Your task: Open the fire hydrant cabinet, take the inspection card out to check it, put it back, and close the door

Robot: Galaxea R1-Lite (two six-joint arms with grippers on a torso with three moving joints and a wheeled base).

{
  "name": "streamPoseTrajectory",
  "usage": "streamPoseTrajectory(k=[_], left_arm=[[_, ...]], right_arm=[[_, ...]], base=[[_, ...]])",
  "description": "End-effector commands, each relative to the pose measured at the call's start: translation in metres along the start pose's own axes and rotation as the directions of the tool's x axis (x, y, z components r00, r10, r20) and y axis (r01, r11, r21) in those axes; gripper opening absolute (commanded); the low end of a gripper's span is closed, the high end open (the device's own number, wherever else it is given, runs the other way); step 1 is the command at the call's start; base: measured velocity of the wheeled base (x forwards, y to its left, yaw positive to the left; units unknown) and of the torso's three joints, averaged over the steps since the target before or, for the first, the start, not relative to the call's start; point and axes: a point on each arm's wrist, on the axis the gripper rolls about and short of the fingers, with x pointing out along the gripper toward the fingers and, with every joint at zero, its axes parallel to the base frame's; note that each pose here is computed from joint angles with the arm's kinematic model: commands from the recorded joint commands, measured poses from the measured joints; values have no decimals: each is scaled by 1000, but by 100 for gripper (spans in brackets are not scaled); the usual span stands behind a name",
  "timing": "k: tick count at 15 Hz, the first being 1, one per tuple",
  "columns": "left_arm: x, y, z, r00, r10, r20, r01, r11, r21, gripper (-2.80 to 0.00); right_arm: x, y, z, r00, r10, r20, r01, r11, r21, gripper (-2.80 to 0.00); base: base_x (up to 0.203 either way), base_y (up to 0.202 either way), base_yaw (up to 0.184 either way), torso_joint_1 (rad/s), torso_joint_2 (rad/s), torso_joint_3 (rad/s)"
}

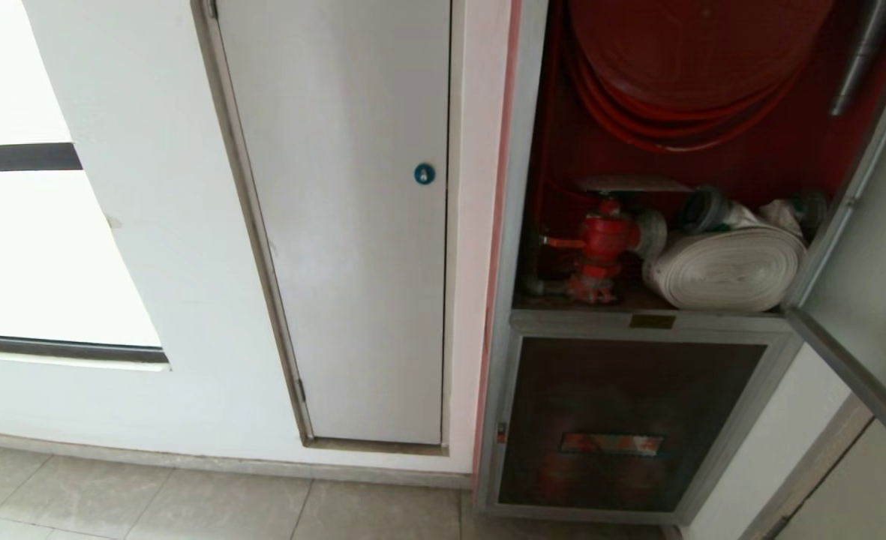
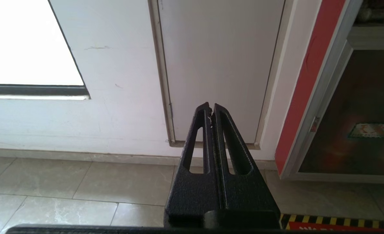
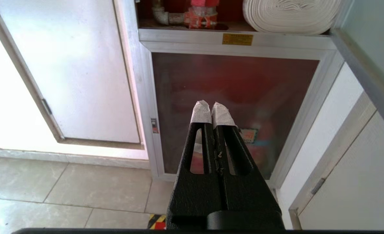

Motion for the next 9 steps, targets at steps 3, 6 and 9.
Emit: streamPoseTrajectory(k=[3,6,9], left_arm=[[0,0,-2,1000,-1,-6,1,1000,0,-280],[0,0,-2,1000,0,-6,0,1000,0,-280],[0,0,-2,1000,-2,-6,2,1000,0,-280]], right_arm=[[0,0,0,1000,0,1,0,1000,0,-280],[0,0,0,1000,0,1,0,1000,0,-280],[0,0,0,1000,0,1,0,1000,0,-280]], base=[[0,0,0,0,0,0],[0,0,0,0,0,0],[0,0,0,0,0,0]])
